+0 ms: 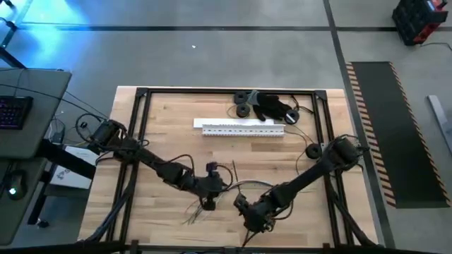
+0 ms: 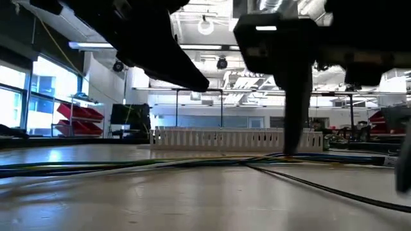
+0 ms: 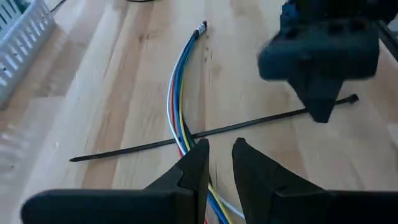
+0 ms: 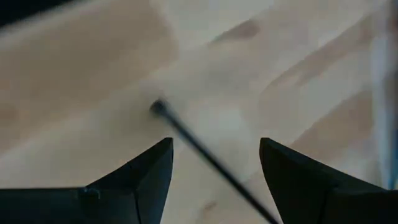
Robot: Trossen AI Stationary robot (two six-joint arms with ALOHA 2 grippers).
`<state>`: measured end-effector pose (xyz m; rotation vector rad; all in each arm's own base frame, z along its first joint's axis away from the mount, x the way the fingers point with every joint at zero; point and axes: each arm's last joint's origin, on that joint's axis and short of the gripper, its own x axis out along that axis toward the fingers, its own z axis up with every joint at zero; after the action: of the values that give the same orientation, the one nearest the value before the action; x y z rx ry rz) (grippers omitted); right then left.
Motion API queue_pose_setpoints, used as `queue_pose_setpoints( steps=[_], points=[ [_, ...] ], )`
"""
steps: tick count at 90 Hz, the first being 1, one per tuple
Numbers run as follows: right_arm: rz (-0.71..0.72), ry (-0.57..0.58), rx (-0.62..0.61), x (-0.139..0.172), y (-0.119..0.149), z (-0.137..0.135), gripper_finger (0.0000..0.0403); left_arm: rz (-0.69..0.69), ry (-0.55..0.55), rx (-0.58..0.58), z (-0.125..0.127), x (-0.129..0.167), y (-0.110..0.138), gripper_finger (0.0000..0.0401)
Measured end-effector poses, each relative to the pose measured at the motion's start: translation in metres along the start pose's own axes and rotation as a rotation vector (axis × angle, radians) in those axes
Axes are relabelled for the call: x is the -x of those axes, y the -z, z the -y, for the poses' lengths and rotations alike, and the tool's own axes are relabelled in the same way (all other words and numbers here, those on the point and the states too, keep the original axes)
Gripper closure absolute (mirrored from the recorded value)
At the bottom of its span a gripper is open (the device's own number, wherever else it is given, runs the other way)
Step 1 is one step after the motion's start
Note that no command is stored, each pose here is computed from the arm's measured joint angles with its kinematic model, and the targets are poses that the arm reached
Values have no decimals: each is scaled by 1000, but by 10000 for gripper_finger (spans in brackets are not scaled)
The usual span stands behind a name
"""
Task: Ziptie cables
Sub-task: Wrap the cables together using a black zip tie
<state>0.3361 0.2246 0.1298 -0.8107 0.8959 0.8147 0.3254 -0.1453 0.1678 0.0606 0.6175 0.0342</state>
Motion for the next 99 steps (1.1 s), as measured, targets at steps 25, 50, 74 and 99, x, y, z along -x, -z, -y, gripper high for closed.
queue_pose_setpoints(
  steps=[25,50,74,99],
  points=[
    [6,-3,96,-18,-5,5,202,1,-11,-1,0,0,3,349],
    [29,7,87,-36,-2,6,326,-27,-31,29,-3,0,14,349],
    [56,99,-20,-38,-11,1,398,-18,-44,31,-3,-1,13,349],
    [87,161,-274,-34,-11,3,403,-13,-47,32,-3,-1,13,349]
  ],
)
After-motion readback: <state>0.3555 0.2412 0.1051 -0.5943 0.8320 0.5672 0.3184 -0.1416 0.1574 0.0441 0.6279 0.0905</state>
